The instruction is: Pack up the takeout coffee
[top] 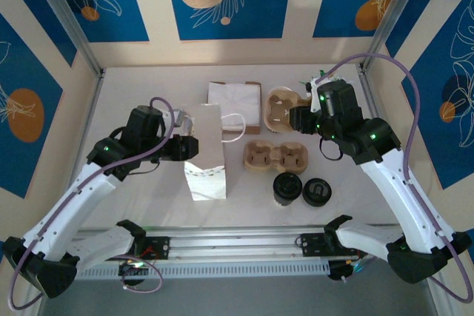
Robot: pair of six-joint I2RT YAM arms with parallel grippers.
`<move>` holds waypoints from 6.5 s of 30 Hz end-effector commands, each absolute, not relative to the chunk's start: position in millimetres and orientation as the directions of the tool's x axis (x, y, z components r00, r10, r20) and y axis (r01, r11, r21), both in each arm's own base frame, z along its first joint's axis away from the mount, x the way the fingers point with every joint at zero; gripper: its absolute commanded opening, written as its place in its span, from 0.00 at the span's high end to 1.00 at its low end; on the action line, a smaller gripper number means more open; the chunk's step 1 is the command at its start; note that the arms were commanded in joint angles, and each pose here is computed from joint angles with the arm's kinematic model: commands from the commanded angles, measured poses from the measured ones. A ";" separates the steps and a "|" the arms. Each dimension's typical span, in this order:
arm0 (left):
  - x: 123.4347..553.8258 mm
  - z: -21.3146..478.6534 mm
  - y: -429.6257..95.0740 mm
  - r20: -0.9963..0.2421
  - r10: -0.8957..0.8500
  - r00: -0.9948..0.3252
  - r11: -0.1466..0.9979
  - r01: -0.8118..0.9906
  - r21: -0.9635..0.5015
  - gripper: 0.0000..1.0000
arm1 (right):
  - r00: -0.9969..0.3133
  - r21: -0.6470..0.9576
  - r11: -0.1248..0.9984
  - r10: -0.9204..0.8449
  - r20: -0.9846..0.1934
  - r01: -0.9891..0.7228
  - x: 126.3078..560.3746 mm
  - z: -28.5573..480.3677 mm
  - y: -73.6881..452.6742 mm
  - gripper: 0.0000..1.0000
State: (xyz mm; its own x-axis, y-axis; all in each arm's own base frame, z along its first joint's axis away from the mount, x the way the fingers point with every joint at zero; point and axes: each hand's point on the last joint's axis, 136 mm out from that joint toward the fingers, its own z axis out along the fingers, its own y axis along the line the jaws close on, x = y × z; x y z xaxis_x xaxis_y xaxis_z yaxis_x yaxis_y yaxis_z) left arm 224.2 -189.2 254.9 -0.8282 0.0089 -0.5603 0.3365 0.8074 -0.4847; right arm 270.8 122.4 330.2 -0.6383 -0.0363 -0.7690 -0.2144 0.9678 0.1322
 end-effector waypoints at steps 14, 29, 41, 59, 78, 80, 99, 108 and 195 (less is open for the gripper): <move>216.7 261.7 -175.4 -0.594 0.247 -0.766 0.825 0.488 -0.286 0.81 | -0.590 0.088 0.950 -0.113 -0.799 -0.300 260.2 351.9 136.0 0.52; 180.3 285.6 -193.2 -0.626 0.484 -0.611 0.601 0.752 -0.270 0.97 | -0.561 0.146 0.924 -0.084 -0.823 -0.353 249.6 370.8 147.8 0.51; 200.4 310.4 -204.6 -0.732 0.504 -0.459 0.523 0.836 -0.164 1.00 | -0.550 0.187 0.906 -0.058 -0.833 -0.379 244.5 382.9 153.1 0.51; 259.6 314.4 -162.7 -0.765 0.366 -0.529 0.754 0.650 -0.089 0.18 | -0.545 0.214 0.858 -0.088 -0.834 -0.467 235.8 396.0 187.3 0.52; 222.8 347.7 -103.9 -0.826 -0.070 -0.559 0.919 0.287 -0.272 0.08 | -0.494 0.310 0.674 -0.094 -0.864 -0.671 248.1 438.7 304.2 0.52; 215.7 337.7 -107.3 -0.806 -0.088 -0.585 0.905 0.292 -0.311 0.09 | -0.504 0.311 0.662 -0.118 -0.855 -0.682 246.5 434.6 315.3 0.52; 198.9 309.3 -69.9 -0.802 -0.124 -0.584 0.958 0.140 -0.250 0.15 | -0.591 0.399 0.521 -0.276 -0.758 -0.755 244.6 390.9 391.2 0.52; 196.5 311.8 -58.8 -0.823 -0.131 -0.553 0.969 0.105 -0.224 0.14 | -0.649 0.419 0.550 -0.331 -0.685 -0.723 251.2 360.6 388.2 0.52; 217.9 279.5 -64.6 -0.756 -0.210 -0.620 0.962 0.007 -0.273 0.12 | -0.629 0.056 0.710 -0.581 -0.517 -0.702 281.0 283.4 381.6 0.53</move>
